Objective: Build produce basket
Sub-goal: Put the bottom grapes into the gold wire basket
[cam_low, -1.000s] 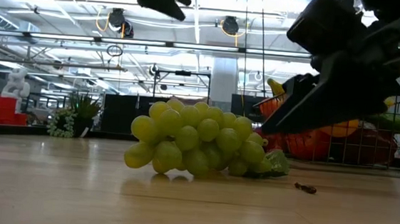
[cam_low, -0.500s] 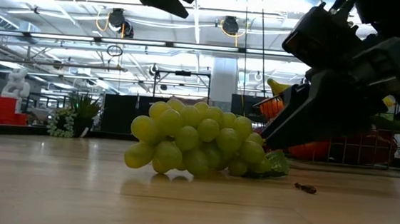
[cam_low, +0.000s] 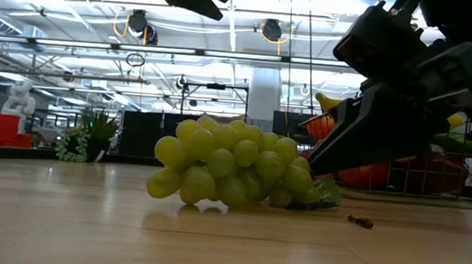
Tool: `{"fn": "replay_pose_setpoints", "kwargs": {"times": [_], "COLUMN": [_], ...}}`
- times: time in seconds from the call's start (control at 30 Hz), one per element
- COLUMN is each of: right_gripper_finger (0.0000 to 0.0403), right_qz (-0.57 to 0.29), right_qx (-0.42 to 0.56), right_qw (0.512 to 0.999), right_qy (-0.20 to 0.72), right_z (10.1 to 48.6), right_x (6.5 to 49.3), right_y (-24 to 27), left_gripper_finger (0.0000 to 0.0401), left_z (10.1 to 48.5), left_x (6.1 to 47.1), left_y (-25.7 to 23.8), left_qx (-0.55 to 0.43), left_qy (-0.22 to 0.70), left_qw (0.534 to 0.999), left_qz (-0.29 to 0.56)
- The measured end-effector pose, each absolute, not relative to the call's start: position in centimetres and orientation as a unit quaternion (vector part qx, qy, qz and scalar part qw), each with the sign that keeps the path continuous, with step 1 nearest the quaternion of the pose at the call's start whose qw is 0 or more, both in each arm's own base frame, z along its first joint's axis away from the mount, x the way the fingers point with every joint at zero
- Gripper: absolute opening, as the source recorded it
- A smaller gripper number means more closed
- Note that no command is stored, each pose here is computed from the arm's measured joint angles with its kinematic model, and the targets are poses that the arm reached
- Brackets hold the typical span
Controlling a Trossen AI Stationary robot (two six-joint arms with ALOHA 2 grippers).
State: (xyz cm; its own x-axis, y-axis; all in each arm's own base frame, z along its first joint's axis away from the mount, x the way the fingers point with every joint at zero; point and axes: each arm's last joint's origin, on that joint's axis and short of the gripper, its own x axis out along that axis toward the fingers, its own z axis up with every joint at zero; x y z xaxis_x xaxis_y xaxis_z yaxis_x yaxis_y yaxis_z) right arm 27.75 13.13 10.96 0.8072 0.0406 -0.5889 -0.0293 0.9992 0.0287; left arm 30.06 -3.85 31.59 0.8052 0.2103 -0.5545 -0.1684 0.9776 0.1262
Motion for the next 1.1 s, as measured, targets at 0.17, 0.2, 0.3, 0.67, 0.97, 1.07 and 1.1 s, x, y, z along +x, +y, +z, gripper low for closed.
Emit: {"fn": "replay_pose_setpoints", "kwargs": {"times": [0.17, 0.2, 0.3, 0.67, 0.97, 1.07, 1.1], "right_gripper_finger": [0.0063, 0.0062, 0.0063, 0.0097, 0.0077, 0.0056, 0.0046], "right_qz": [0.020, 0.021, 0.023, 0.022, 0.016, 0.016, 0.016], "right_qx": [0.004, 0.001, -0.003, -0.002, -0.009, -0.009, -0.009], "right_qw": [0.951, 0.951, 0.951, 0.953, 0.959, 0.958, 0.959], "right_qy": [0.309, 0.309, 0.309, 0.302, 0.284, 0.285, 0.284], "right_z": [11.0, 11.0, 11.0, 10.9, 9.8, 9.7, 9.7], "right_x": [27.8, 27.8, 27.8, 27.9, 28.5, 28.5, 28.5], "right_y": [13.1, 13.1, 13.1, 13.2, 13.3, 13.3, 13.3], "left_gripper_finger": [0.0324, 0.0324, 0.0324, 0.0324, 0.0324, 0.0324, 0.0324], "left_z": [31.6, 31.6, 31.6, 31.6, 31.6, 31.6, 31.6], "left_x": [30.1, 30.1, 30.1, 30.1, 30.1, 30.0, 30.0], "left_y": [-3.8, -3.8, -3.8, -3.8, -3.9, -4.1, -4.1], "left_qx": [0.035, 0.035, 0.036, 0.035, 0.037, 0.039, 0.039], "left_qy": [0.296, 0.295, 0.296, 0.296, 0.296, 0.295, 0.294], "left_qw": [0.949, 0.949, 0.949, 0.949, 0.950, 0.950, 0.950], "left_qz": [0.100, 0.100, 0.100, 0.099, 0.098, 0.095, 0.095]}}
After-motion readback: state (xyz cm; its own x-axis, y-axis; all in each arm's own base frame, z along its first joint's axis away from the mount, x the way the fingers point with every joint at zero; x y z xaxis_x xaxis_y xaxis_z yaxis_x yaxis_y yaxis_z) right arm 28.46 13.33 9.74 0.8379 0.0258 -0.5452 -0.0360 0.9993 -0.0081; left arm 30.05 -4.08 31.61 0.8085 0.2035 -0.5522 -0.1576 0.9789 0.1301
